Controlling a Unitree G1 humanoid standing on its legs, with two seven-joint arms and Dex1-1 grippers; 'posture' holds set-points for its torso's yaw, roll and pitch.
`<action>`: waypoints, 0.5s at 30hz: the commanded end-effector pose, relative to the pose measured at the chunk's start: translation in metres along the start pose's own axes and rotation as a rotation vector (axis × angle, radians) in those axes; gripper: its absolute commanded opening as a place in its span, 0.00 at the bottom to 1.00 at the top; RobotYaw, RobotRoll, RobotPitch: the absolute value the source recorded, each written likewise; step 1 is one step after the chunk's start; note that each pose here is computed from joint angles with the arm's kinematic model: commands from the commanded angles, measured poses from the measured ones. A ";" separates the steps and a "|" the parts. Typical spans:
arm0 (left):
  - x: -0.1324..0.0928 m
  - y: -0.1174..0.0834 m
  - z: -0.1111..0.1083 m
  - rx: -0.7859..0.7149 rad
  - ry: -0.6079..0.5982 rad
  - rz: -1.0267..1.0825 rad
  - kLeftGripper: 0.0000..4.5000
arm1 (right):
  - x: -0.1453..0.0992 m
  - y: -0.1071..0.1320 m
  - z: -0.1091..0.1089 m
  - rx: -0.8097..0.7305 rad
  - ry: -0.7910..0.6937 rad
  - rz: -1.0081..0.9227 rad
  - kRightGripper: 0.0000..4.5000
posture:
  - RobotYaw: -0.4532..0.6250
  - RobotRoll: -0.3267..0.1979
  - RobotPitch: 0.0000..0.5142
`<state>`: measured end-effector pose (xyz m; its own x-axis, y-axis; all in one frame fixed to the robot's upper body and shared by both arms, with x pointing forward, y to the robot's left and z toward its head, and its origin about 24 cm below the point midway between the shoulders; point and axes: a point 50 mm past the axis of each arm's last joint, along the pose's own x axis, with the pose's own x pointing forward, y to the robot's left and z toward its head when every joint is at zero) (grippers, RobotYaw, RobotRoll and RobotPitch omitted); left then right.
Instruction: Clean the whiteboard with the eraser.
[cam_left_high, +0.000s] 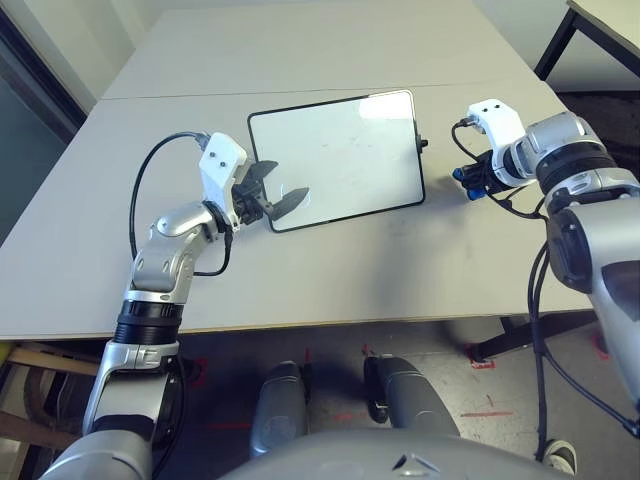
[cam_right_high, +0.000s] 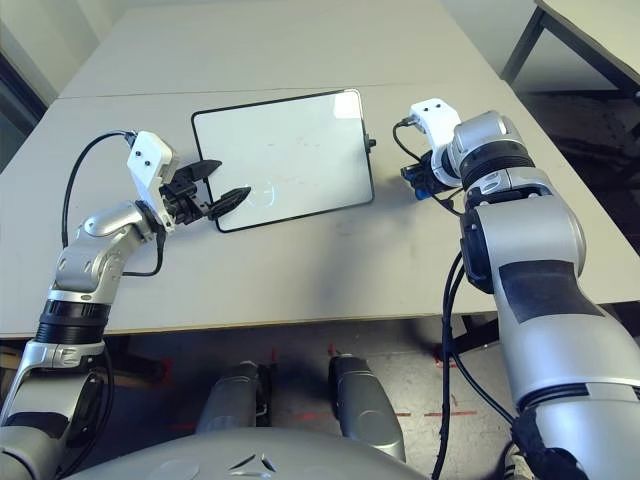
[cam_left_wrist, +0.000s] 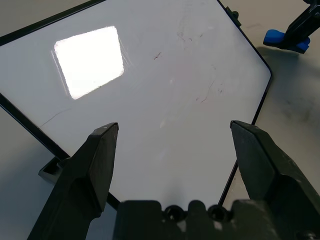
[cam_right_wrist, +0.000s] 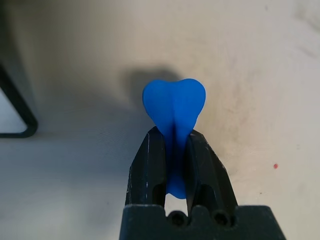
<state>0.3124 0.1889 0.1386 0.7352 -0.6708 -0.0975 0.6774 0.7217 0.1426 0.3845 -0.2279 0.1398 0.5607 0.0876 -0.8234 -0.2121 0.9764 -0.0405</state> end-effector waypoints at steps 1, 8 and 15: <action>-0.002 0.002 0.002 0.013 0.013 0.002 1.00 | 0.006 0.004 -0.006 0.072 0.007 0.017 0.23 | 0.36 0.62 0.20; -0.007 0.009 0.010 0.012 -0.009 0.021 1.00 | 0.001 0.002 0.003 0.165 -0.086 0.040 0.78 | 0.37 0.62 0.17; -0.030 0.030 0.035 -0.042 -0.139 0.143 1.00 | -0.018 -0.011 0.031 0.021 -0.390 0.063 0.99 | 0.38 0.62 0.16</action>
<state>0.3116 0.2183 0.1705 0.8015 -0.5975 0.0244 0.5920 0.7985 0.1087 0.3994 -0.2331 0.1677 0.7734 0.1764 -0.6089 -0.2019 0.9790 0.0271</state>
